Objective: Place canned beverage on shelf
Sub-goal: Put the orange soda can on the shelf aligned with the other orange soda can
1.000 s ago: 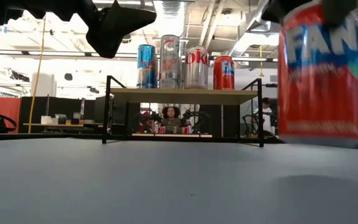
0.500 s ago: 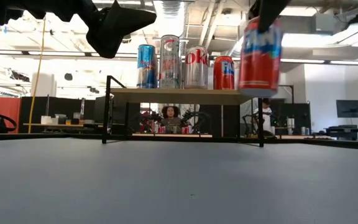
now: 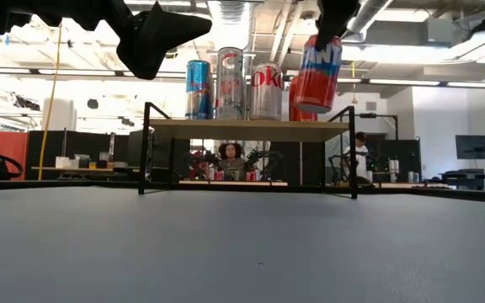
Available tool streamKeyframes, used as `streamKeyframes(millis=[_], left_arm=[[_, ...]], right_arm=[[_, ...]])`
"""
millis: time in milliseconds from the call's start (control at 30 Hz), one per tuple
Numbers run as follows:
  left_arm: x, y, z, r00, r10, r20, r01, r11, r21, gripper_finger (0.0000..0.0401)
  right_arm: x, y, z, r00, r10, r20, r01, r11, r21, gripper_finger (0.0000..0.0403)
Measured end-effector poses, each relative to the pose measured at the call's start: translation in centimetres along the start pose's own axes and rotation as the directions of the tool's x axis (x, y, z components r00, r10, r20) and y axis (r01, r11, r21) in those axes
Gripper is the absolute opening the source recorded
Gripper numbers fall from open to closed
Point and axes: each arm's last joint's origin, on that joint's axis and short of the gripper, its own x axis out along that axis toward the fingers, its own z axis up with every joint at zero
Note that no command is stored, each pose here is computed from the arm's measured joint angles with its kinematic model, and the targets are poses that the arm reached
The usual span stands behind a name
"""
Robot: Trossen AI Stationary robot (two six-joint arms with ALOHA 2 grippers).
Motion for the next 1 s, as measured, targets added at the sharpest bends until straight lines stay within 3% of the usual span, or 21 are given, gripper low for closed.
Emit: streamKeyframes(millis=[233,567,1000], left_arm=[[0.0,0.0,0.0,1.000,0.011,0.003,-0.011,1.000,0.019,0.0343],[0.1,0.6,0.1,0.999,0.045,0.007,-0.045,0.999,0.019,0.0343],[0.3,1.4,0.3,0.997,0.075,0.012,-0.075,0.997,0.016,0.0343]], right_arm=[[-1.3,-3.3,0.4,0.998,-0.054,0.037,0.055,0.998,-0.033,0.0255],[0.2,-6.4,0.4,0.995,-0.089,-0.040,0.087,0.995,-0.056,0.0255],[1.3,-7.9,0.5,0.993,-0.103,-0.061,0.097,0.991,-0.091,0.0255]])
